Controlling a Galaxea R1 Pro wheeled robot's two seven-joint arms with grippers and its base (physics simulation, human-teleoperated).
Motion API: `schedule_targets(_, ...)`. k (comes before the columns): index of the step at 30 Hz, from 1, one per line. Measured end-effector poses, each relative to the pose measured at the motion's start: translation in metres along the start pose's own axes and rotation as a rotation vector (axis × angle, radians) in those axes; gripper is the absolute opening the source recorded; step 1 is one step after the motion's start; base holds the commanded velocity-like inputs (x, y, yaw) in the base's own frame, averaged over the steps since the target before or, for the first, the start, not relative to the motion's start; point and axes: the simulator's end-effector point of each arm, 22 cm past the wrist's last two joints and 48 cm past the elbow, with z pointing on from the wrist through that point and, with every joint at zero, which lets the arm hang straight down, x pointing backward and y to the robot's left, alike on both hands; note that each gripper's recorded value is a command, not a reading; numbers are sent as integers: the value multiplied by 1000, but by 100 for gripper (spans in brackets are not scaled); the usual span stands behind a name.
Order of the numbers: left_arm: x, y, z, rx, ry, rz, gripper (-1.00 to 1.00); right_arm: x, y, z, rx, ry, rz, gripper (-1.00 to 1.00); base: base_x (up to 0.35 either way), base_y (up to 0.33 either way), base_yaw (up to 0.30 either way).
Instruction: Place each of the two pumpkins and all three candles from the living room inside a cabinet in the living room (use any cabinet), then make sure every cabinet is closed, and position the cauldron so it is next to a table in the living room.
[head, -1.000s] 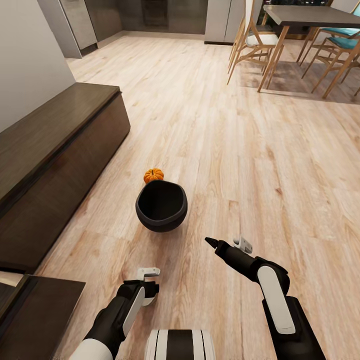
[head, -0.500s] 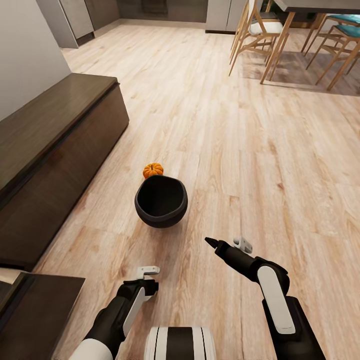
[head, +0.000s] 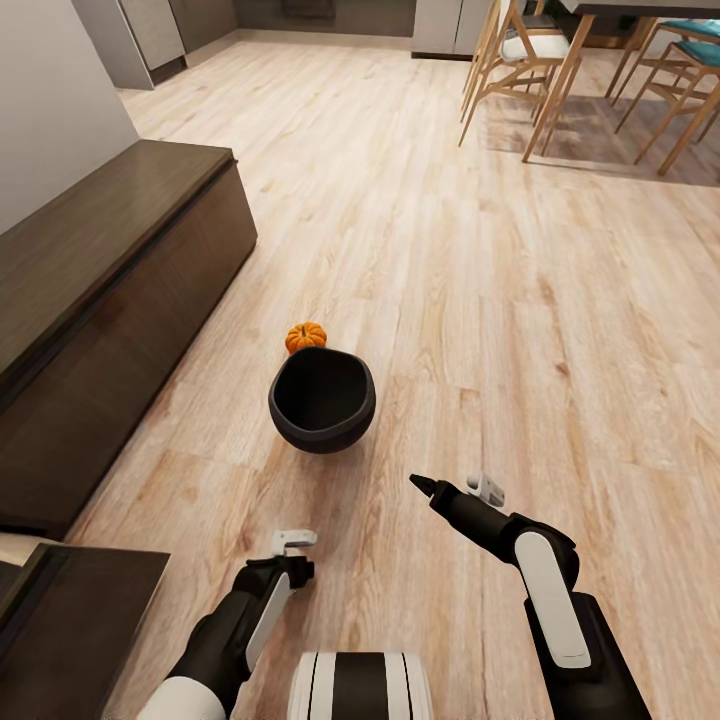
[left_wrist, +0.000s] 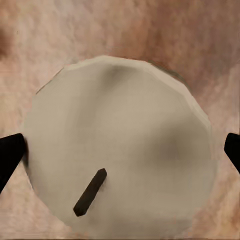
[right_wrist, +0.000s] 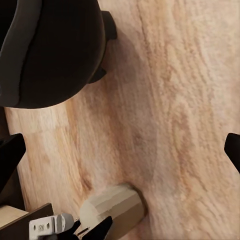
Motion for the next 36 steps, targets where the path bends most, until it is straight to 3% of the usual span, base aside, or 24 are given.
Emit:
schedule_targets(1, -6, -10, -2, 42, -13, -15, 100, 0, 0, 0, 0, 0, 0, 100, 0, 0, 0)
schedule_targets(12, 6, -6, 2, 25, 13, 2, 100, 0, 0, 0, 0, 0, 0, 100, 0, 0, 0)
schedule_targets(13, 6, -6, 2, 25, 13, 1, -100, 0, 0, 0, 0, 0, 0, 100, 0, 0, 0)
schedule_targets(36, 3, -8, 1, 34, 8, -4, -100, 0, 0, 0, 1, 1, 0, 100, -19, 0, 0)
